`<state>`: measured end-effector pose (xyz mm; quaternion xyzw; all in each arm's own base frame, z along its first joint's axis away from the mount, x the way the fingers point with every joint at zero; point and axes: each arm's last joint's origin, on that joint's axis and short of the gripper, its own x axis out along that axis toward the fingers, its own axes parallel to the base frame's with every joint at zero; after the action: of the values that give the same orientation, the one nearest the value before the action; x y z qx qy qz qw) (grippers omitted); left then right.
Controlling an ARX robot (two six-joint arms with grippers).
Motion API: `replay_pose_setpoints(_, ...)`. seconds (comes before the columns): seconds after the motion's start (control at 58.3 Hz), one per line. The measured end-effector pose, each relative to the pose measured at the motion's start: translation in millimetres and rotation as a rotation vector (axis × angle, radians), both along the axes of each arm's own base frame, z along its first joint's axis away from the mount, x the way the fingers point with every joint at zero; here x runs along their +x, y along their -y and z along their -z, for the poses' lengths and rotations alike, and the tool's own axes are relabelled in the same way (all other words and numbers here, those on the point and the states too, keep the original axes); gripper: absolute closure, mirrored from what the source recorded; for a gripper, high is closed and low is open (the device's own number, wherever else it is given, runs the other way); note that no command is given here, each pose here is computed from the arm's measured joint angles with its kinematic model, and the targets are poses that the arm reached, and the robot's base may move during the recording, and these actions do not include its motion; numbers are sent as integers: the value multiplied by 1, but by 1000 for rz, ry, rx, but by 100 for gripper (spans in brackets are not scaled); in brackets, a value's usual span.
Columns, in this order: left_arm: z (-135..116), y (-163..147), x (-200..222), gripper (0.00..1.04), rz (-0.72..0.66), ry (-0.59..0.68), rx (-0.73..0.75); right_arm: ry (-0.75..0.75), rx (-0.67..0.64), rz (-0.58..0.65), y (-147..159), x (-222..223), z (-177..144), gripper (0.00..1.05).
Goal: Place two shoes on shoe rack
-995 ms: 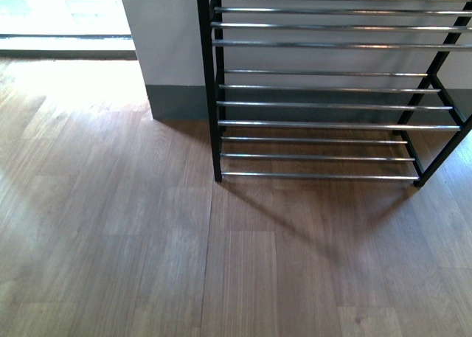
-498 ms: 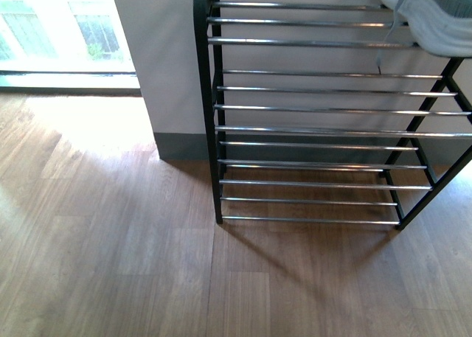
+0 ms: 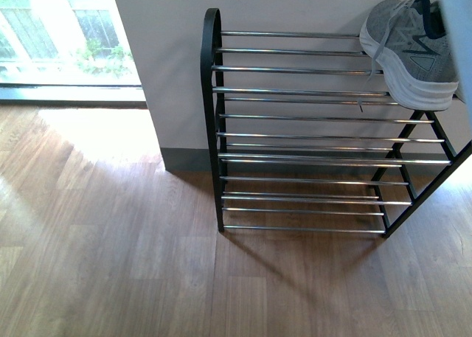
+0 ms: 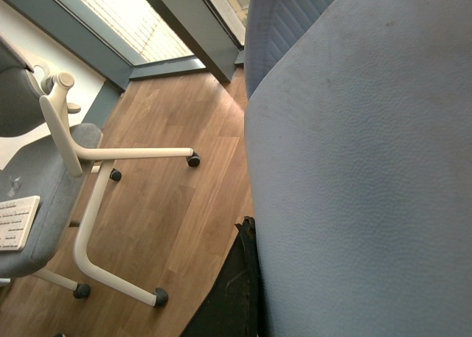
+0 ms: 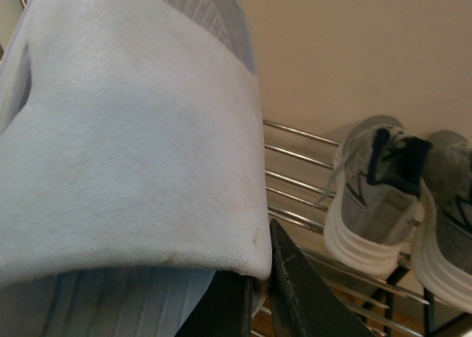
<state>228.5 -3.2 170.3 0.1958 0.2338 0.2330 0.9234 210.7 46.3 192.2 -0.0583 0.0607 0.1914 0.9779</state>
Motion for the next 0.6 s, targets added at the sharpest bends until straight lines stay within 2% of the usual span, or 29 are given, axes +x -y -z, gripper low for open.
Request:
replay_pose_setpoints(0.137, 0, 0, 0, 103, 0, 0, 0, -16, -19, -5, -23, 41, -2, 103)
replay_pose_setpoints(0.257, 0, 0, 0, 103, 0, 0, 0, -91, -70, 12, -43, 91, 10, 103)
replay_pose_setpoints(0.601, 0, 0, 0, 103, 0, 0, 0, -146, -450, 120, -70, 218, 68, 103)
